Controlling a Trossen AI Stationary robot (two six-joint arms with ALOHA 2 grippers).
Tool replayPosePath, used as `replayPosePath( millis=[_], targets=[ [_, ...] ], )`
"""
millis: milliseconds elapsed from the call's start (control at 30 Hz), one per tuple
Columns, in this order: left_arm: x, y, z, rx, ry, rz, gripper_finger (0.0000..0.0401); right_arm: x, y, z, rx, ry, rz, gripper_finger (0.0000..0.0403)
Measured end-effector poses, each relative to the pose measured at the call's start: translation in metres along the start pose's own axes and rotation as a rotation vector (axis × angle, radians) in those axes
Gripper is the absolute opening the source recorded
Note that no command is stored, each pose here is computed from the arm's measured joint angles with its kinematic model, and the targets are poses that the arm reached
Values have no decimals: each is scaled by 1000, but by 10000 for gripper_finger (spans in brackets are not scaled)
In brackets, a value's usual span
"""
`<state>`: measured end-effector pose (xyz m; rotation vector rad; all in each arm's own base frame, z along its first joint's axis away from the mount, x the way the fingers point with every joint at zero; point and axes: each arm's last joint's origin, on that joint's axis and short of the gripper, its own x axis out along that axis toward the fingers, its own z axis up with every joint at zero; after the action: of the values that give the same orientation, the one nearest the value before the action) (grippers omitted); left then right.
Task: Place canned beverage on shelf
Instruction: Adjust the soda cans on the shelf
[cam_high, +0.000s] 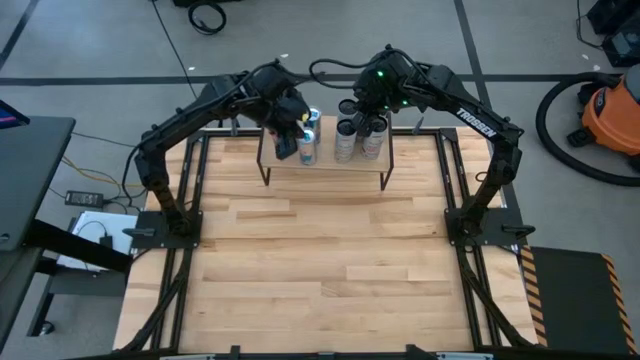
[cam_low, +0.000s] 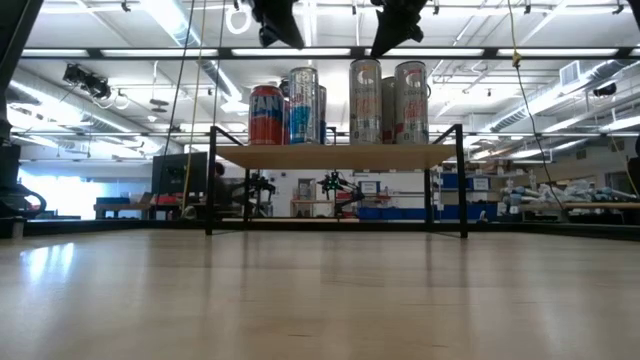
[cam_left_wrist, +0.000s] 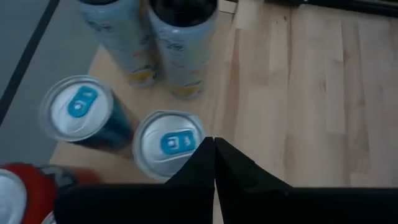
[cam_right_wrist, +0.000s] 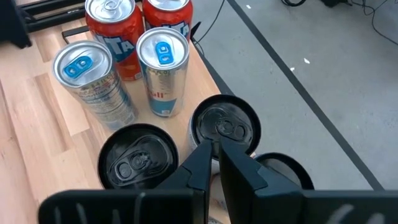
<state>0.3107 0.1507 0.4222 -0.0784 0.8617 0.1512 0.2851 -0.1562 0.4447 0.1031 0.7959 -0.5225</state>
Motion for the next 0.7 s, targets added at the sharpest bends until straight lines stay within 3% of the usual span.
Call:
replayPosePath(
  millis=[700],
  targets=[
    [18, 7, 0, 2, 43, -2, 9, 0, 0, -1, 2, 9, 1, 41]
  ],
)
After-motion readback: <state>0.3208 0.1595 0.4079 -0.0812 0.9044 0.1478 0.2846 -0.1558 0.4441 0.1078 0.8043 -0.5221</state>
